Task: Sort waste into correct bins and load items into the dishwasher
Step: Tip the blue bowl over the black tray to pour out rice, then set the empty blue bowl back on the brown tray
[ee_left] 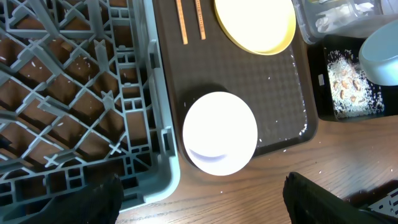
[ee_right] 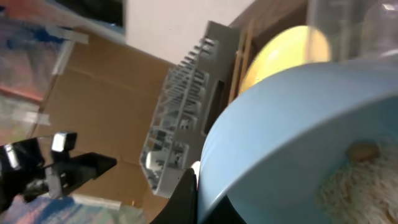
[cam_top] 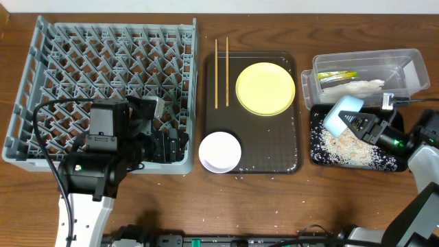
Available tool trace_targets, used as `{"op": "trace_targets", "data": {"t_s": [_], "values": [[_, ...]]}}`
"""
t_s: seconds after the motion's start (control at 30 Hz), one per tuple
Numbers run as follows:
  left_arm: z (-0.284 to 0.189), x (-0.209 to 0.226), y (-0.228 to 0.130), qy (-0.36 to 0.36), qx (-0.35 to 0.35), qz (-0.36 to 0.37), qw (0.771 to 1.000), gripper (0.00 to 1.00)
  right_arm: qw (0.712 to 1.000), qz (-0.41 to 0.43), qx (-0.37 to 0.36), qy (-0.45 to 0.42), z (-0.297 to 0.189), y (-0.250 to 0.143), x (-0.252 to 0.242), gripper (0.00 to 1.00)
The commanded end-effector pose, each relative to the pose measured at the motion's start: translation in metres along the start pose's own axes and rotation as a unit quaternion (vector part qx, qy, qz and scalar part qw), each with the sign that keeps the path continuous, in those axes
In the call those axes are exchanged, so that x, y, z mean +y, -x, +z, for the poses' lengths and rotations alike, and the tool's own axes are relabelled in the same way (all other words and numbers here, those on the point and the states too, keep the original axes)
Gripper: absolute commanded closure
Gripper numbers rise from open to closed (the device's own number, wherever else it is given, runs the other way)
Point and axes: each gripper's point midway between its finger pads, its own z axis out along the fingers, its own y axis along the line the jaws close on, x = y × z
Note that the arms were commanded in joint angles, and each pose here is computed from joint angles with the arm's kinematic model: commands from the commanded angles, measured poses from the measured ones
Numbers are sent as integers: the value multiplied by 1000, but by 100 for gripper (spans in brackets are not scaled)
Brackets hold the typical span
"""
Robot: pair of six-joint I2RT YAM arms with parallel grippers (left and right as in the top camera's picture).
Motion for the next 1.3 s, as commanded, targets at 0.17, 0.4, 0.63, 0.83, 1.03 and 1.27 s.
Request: {"op": "trace_targets", "data": {"t_s": [0.17,0.4,0.63,0.83,1.03,1.27], "values": [[-6,-3,14,2,-25,19,1000,17,998,46,-26,-20,-10,15,-8,99],[-6,-4,20,1,-36,24,999,17,999,23,-14,46,-7,15,16,99],[-6,-4,20,1,-37,24,999,17,996,80,-16,-36,-1,11,-9,99],[-6,-4,19,1,-35,23,999,18,998,58,5,-10,7,2,4,99],[-6,-4,20,1,-35,23,999,17,987,-46,56,-141,47,-25,20,99],[-6,-5,25,0,-45,25,999,23,910,-195,152,-333,98,-94,6,99]]}}
